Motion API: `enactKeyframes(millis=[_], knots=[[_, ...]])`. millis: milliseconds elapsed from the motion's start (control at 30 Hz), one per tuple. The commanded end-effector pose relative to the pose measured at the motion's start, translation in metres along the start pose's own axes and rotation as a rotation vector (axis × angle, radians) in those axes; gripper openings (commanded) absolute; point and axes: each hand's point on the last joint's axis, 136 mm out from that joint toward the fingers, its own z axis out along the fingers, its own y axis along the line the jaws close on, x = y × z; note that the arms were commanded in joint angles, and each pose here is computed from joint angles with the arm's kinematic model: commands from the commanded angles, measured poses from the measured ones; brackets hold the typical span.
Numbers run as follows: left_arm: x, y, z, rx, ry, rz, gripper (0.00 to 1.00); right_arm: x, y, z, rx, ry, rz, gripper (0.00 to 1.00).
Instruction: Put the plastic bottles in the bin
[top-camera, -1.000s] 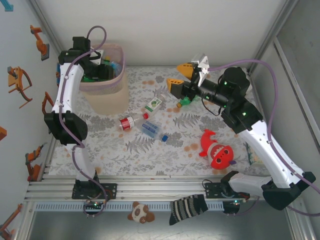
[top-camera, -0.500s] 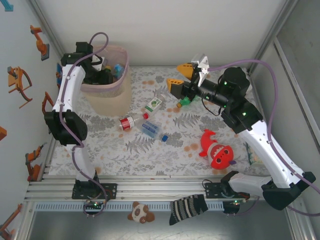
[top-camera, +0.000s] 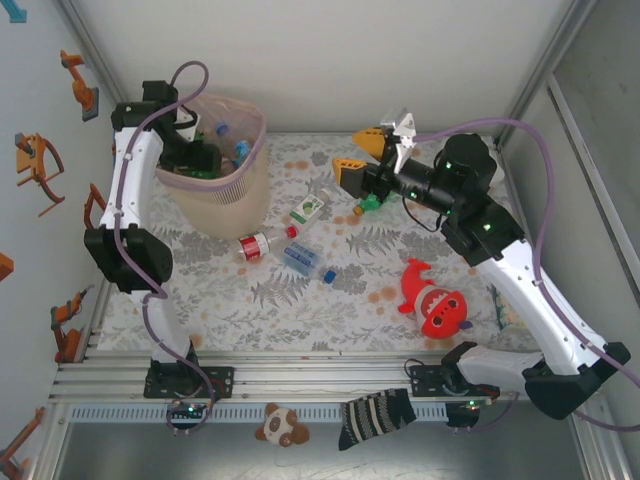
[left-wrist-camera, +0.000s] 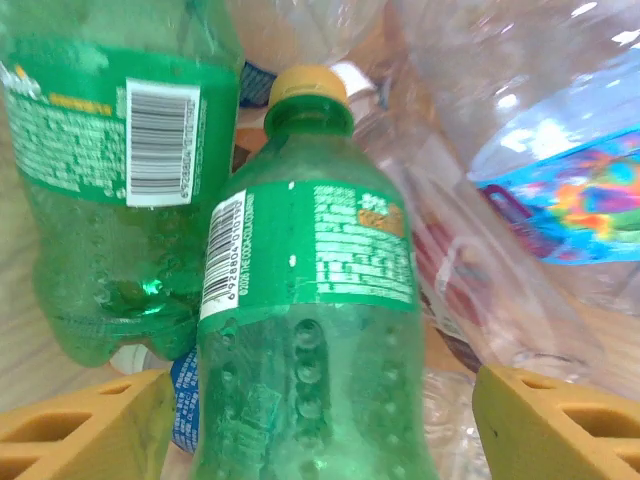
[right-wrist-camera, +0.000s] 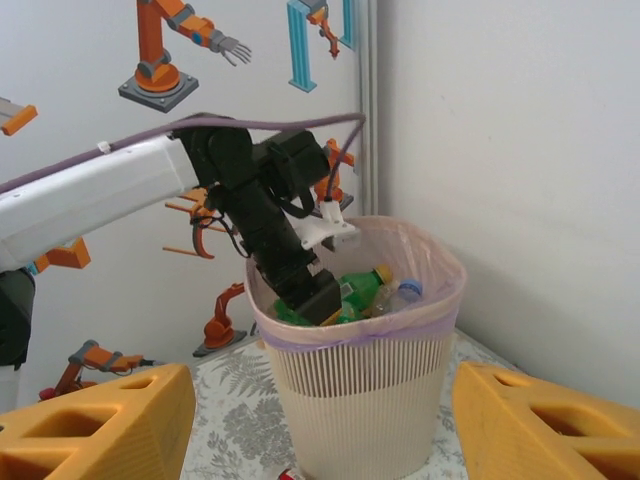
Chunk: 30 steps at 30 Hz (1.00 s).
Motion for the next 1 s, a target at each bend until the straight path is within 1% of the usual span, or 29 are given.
enactKeyframes(millis=[0,267,467,567,733,833,967], knots=[[-0.001,-0.010,-0.037,0.033,-0.064,0.022,0.79,-0.001,-0.006,0.001,0.039,0.004,-0.010,0.68],[-0.003,-0.019,-0.065,0.055,-0.139,0.039,0.79,0.023,-0.043,0.009,0.216,0.103,0.039,0.68],[-0.004,-0.029,-0.086,0.091,-0.211,0.053,0.78,0.054,-0.070,0.016,0.328,0.208,0.108,0.67],[-0.004,-0.033,-0.096,0.107,-0.254,0.060,0.78,0.072,-0.068,0.022,0.297,0.268,0.104,0.65],[0.000,-0.041,-0.110,0.140,-0.320,0.069,0.78,0.109,-0.051,0.034,0.155,0.380,0.080,0.63],[0.004,-0.044,-0.117,0.153,-0.366,0.069,0.78,0.135,-0.048,0.036,0.123,0.457,0.094,0.61],[0.010,-0.047,-0.125,0.166,-0.421,0.067,0.79,0.172,-0.045,0.032,0.119,0.549,0.080,0.58]])
